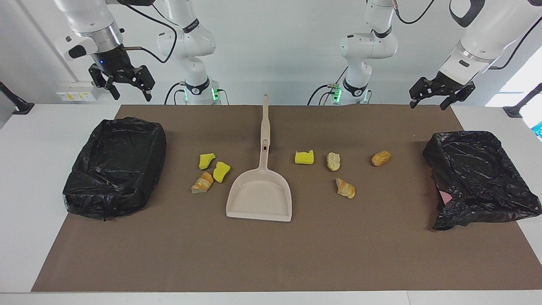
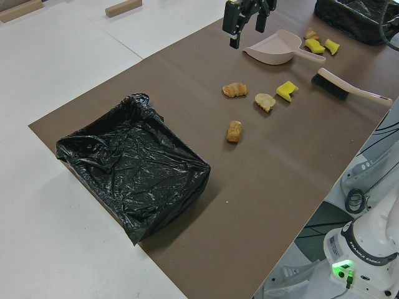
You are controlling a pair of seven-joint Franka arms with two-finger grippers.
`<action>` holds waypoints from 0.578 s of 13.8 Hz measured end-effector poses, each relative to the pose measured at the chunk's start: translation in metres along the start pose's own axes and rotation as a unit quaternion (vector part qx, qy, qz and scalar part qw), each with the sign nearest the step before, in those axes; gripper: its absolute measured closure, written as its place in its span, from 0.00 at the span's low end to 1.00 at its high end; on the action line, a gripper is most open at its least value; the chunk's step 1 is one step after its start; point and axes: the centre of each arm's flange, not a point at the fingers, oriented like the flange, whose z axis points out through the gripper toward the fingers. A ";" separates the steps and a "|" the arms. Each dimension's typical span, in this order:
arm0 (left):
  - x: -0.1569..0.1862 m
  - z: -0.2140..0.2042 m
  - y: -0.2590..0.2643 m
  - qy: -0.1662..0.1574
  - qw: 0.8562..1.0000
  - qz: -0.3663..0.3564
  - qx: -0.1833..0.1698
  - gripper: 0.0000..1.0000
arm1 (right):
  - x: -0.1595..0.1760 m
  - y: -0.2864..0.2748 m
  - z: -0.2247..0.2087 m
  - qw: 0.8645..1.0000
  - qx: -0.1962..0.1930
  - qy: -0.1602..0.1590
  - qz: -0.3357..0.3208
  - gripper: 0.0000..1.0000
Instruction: Sweep and dump trash in bin
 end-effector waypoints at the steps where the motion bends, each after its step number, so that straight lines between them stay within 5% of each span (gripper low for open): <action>1: 0.000 0.000 0.000 0.000 1.000 0.000 0.000 0.00 | 0.000 0.000 0.000 1.000 0.000 0.000 0.000 0.00; 8: 0.000 0.000 0.001 0.000 1.000 0.001 0.000 0.00 | 0.000 -0.008 -0.018 1.000 0.000 0.018 -0.009 0.00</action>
